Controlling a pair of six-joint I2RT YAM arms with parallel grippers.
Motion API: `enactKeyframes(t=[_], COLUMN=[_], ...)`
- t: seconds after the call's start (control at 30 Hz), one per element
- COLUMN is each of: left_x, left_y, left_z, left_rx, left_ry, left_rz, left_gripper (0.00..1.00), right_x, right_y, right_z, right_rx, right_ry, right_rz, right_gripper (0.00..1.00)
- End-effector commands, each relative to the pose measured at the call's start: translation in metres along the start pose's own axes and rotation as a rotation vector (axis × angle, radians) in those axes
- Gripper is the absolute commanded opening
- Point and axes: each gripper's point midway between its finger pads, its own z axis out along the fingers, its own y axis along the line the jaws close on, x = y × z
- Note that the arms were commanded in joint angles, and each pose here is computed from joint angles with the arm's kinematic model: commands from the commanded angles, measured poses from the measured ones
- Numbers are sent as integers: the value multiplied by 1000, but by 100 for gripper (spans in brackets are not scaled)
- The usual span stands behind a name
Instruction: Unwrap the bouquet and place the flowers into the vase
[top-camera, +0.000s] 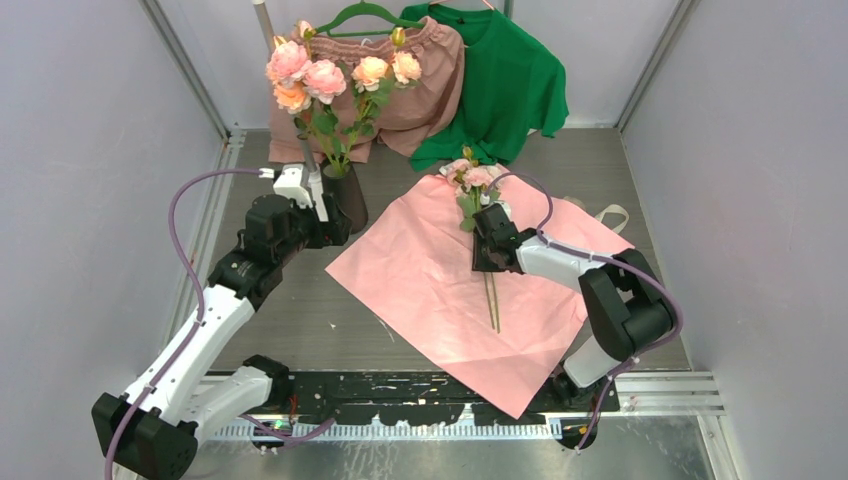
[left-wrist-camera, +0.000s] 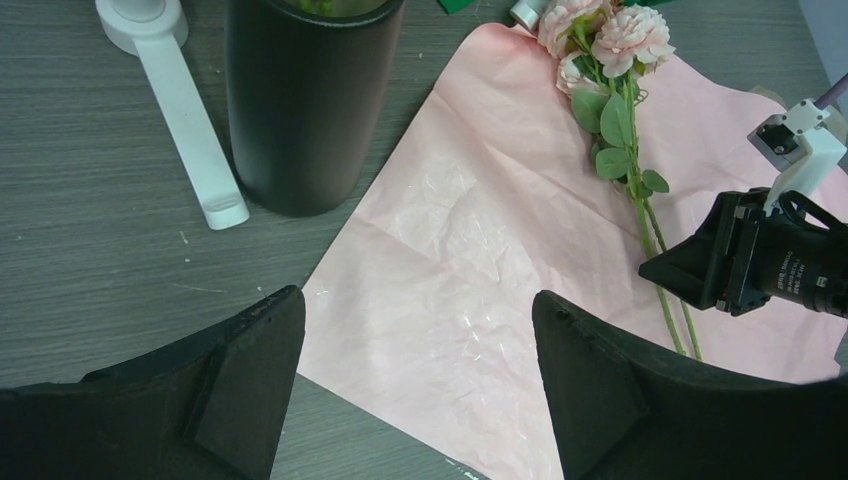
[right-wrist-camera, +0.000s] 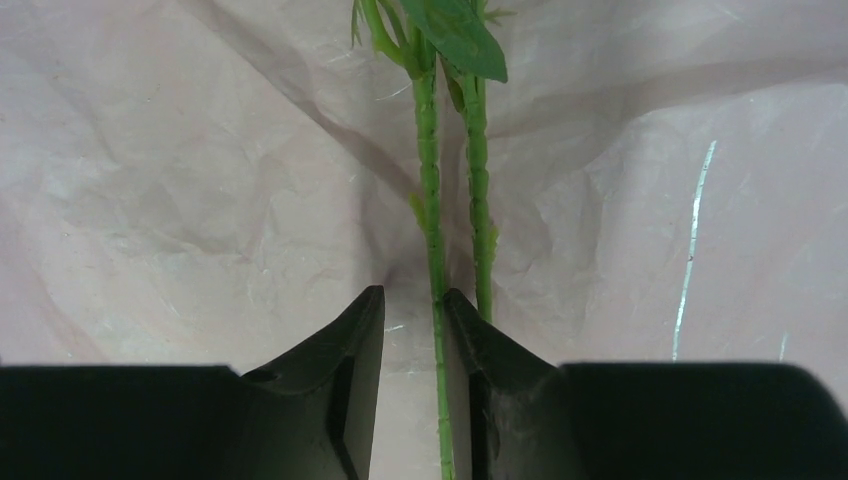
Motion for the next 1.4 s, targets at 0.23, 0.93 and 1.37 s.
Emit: enactKeyframes(t=[0.23,0.93,1.37], left_x=[-10,-2,-12], left_y=[-12,-39,-121], left_z=[-6,-9,-13], left_rx=[62,197,583], left_ry=[-34,31,135], left_rz=[-15,-26,-229], left_gripper=[84,99,100], right_x=[-18,-33,-54], right_y=[6,23,117], right_z=[-7,-41,-183], right_rx=[-19,-66,-304], right_ry=[-46,-92,-319], right_rz=[28,-16,-224], right_gripper=[10,1,1])
